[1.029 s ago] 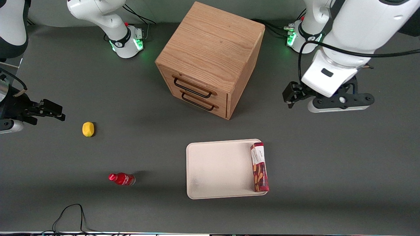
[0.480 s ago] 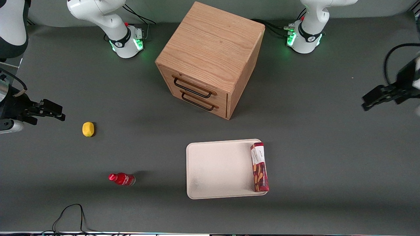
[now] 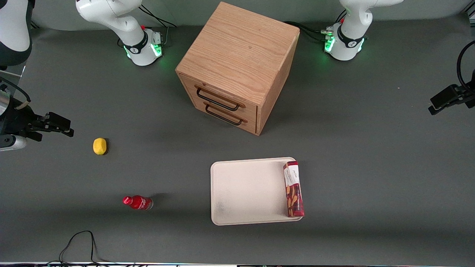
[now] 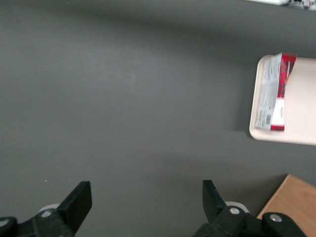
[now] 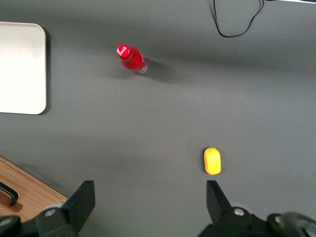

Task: Place red cookie box on tray

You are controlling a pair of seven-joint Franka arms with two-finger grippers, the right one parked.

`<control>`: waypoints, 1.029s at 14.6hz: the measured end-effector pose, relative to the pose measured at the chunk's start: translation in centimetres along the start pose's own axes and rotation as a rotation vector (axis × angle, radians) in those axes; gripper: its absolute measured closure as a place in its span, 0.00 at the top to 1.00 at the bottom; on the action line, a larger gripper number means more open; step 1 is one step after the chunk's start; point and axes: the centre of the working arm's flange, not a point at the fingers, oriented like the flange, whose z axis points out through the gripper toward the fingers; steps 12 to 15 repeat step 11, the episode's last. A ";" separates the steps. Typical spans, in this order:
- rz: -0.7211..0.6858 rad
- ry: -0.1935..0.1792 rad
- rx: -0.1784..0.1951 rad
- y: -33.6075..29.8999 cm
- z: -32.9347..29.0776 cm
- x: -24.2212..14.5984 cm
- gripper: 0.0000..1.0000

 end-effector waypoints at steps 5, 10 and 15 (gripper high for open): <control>0.064 -0.027 0.002 2.7 0.8 -0.6 1.00; 0.052 -0.025 0.003 1.7 0.7 -0.5 1.00; 0.052 -0.025 0.003 1.7 0.7 -0.5 1.00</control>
